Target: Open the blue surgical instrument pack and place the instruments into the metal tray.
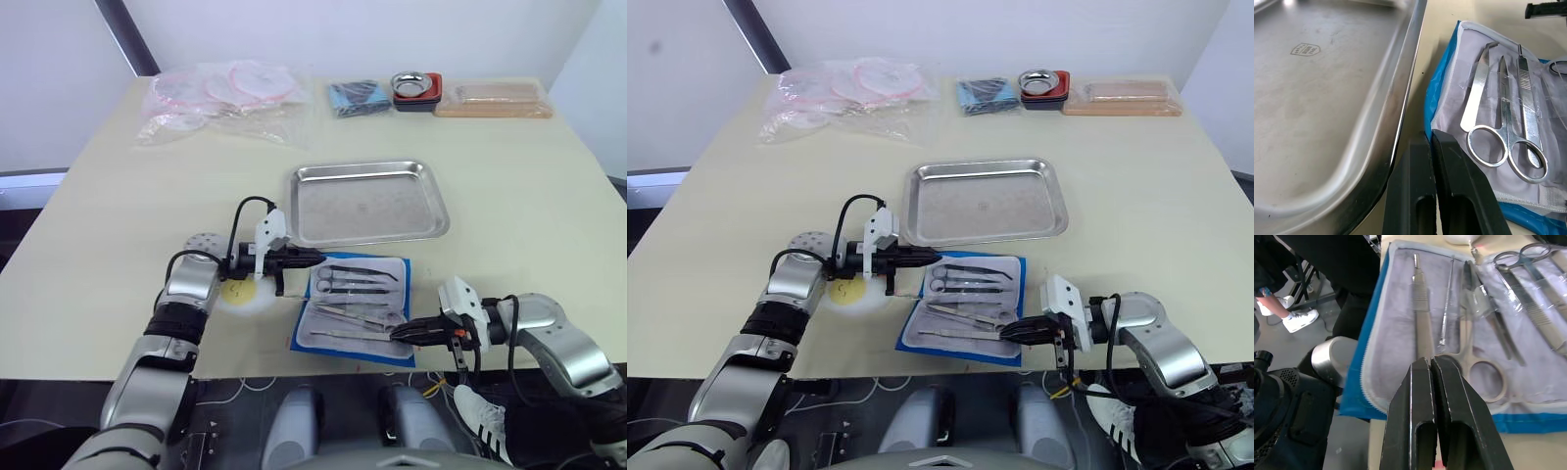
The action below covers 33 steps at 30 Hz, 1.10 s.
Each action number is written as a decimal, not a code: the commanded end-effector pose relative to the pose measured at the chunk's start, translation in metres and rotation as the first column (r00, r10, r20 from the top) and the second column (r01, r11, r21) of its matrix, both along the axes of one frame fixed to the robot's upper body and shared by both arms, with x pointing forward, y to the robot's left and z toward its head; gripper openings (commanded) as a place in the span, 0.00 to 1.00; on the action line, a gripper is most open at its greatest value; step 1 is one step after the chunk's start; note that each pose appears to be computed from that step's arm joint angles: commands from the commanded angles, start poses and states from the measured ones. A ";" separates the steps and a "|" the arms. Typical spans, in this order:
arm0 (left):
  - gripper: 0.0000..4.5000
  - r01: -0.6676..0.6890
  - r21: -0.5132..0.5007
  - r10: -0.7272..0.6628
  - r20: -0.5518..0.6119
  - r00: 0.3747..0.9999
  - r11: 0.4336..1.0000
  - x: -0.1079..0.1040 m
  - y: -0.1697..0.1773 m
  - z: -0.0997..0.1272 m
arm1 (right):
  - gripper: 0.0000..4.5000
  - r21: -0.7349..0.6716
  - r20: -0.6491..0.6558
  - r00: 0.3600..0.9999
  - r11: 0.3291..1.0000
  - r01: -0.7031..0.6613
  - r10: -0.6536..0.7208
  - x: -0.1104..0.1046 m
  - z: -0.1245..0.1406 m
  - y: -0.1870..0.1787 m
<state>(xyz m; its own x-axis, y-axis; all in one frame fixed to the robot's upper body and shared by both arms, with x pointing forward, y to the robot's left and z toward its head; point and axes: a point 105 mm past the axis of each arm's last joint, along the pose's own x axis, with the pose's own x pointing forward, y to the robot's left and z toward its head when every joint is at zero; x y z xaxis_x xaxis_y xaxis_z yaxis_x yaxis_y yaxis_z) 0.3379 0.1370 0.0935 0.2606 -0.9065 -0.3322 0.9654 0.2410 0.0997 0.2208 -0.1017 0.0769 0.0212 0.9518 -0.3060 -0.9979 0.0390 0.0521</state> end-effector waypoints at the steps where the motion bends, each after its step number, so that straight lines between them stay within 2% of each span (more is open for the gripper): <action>1: 0.00 -0.027 -0.022 0.026 -0.021 0.999 0.999 -0.003 0.004 -0.004 | 0.02 0.005 0.063 0.997 0.999 -0.034 0.033 -0.002 0.010 0.001; 6: 0.00 -0.079 -0.045 0.078 -0.016 0.997 0.996 -0.005 0.008 -0.003 | 0.02 0.047 0.070 0.997 0.998 -0.043 0.040 -0.004 0.018 0.003; 12: 0.00 -0.131 -0.070 0.130 -0.023 0.991 0.989 -0.011 0.012 -0.004 | 0.02 0.006 0.056 0.996 0.998 -0.062 0.062 -0.010 0.011 -0.001; 16: 0.00 -0.125 -0.070 0.123 -0.032 0.992 0.990 -0.016 0.008 -0.008 | 0.02 -0.039 0.063 0.997 0.998 -0.052 0.055 -0.007 0.002 -0.004; 19: 0.00 -0.135 -0.075 0.133 -0.039 0.990 0.988 -0.015 0.006 -0.011 | 0.02 -0.108 0.073 0.997 0.994 -0.018 0.026 -0.003 -0.014 -0.013; 26: 0.00 -0.168 -0.039 0.167 -0.031 0.985 0.985 -0.010 0.008 -0.018 | 0.02 -0.161 0.069 0.997 0.987 -0.018 0.029 -0.007 -0.029 -0.018; 33: 0.00 -0.154 -0.031 0.152 -0.055 0.987 0.988 -0.008 0.004 -0.020 | 0.02 -0.160 0.074 0.997 0.987 -0.019 0.031 -0.007 -0.033 -0.015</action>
